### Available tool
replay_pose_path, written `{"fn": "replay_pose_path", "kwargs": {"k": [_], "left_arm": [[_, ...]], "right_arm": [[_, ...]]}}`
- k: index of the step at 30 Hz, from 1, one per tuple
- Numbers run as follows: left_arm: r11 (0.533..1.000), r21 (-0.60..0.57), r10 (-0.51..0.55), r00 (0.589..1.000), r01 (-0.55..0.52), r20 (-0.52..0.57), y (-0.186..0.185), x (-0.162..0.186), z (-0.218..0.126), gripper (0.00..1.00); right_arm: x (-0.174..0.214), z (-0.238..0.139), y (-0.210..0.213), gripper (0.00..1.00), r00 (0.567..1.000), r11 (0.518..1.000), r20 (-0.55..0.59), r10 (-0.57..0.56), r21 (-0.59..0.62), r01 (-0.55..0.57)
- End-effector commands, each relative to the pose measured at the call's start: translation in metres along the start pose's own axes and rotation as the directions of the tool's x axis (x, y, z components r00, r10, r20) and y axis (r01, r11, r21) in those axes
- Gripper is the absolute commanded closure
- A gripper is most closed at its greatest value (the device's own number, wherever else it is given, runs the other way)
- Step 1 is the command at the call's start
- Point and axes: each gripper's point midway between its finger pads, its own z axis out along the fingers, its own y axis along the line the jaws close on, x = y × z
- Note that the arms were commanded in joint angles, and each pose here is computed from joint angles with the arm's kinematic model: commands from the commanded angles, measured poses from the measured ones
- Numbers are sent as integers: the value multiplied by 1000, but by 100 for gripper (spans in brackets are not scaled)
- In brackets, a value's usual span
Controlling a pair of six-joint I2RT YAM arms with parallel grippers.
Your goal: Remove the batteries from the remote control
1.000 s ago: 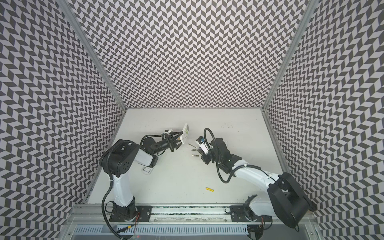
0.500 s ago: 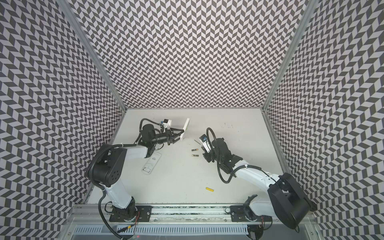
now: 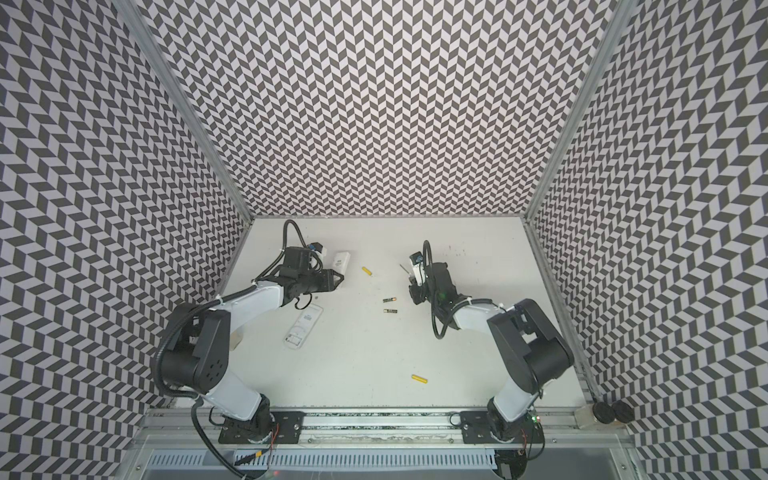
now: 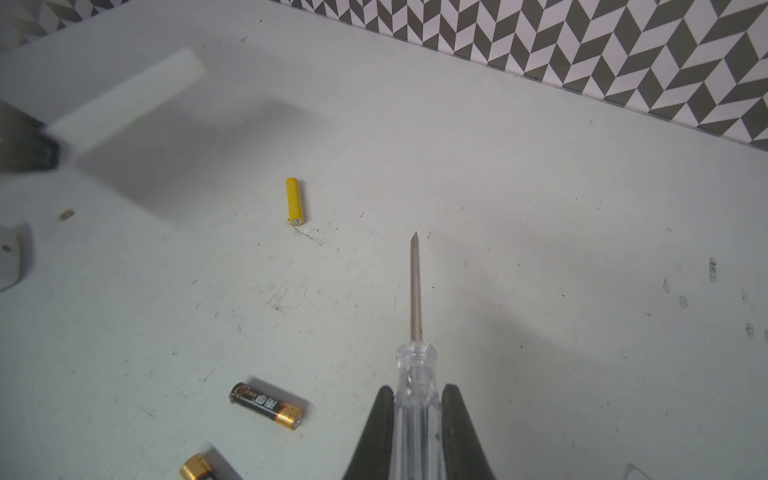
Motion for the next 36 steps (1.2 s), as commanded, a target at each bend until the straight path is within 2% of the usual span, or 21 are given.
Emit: {"fn": "replay_pose_path", "kwargs": {"k": [1, 4, 8, 10, 12, 14, 15, 16, 19, 20, 21, 24, 27, 30, 34, 35, 36], "left_arm": [[990, -122, 62, 997, -68, -52, 14, 7, 17, 100], [987, -157, 29, 996, -42, -85, 26, 23, 25, 94], [986, -163, 25, 994, -42, -105, 31, 36, 31, 77], [985, -166, 38, 995, -53, -96, 29, 29, 31, 66], [983, -172, 55, 996, -66, -71, 26, 16, 25, 47], [981, -180, 77, 997, -80, -24, 25, -1, 12, 33], [979, -185, 86, 996, -83, 8, 25, -11, 3, 21], [978, -190, 96, 995, -87, 37, 26, -19, -5, 17], [971, -224, 131, 975, -89, 178, 43, -51, -38, 14], [967, -234, 157, 956, -99, 246, 48, -62, -53, 10], [963, -246, 187, 931, -110, 313, 55, -70, -67, 1], [946, -288, 269, 858, -150, 437, 72, -83, -94, 0], [936, -317, 304, 810, -154, 501, 89, -86, -109, 0], [926, -337, 338, 768, -168, 544, 94, -83, -119, 0], [906, -372, 395, 712, -200, 580, 95, -72, -123, 0], [907, -370, 398, 701, -203, 592, 94, -67, -122, 0], [913, -357, 385, 706, -198, 594, 95, -63, -120, 0]], "right_arm": [[-11, 6, -7, 90, 993, 996, 79, 92, 8, -93], [2, 12, -7, 83, 993, 994, 52, 110, 8, -111], [1, 9, -9, 63, 991, 993, 62, 116, 24, -118], [-6, 3, -13, 54, 988, 991, 94, 120, 45, -125], [-13, -3, -18, 47, 987, 991, 115, 113, 64, -121], [-23, -11, -22, 42, 984, 989, 141, 109, 80, -121], [-30, -17, -25, 37, 981, 989, 162, 104, 88, -120], [-37, -22, -27, 35, 977, 988, 186, 103, 96, -122], [-59, -43, -41, 18, 962, 982, 256, 89, 140, -128], [-66, -50, -47, 14, 957, 979, 280, 79, 161, -128], [-73, -58, -55, 12, 949, 974, 307, 71, 185, -132], [-92, -80, -78, 8, 922, 958, 385, 49, 244, -153], [-98, -93, -98, 5, 907, 937, 420, 32, 302, -173], [-97, -103, -112, 1, 896, 918, 443, 12, 350, -185], [-85, -108, -127, 1, 894, 899, 447, -15, 398, -184], [-81, -109, -132, 1, 896, 891, 443, -18, 413, -186], [-77, -110, -137, 1, 896, 882, 443, -21, 430, -192]]}}
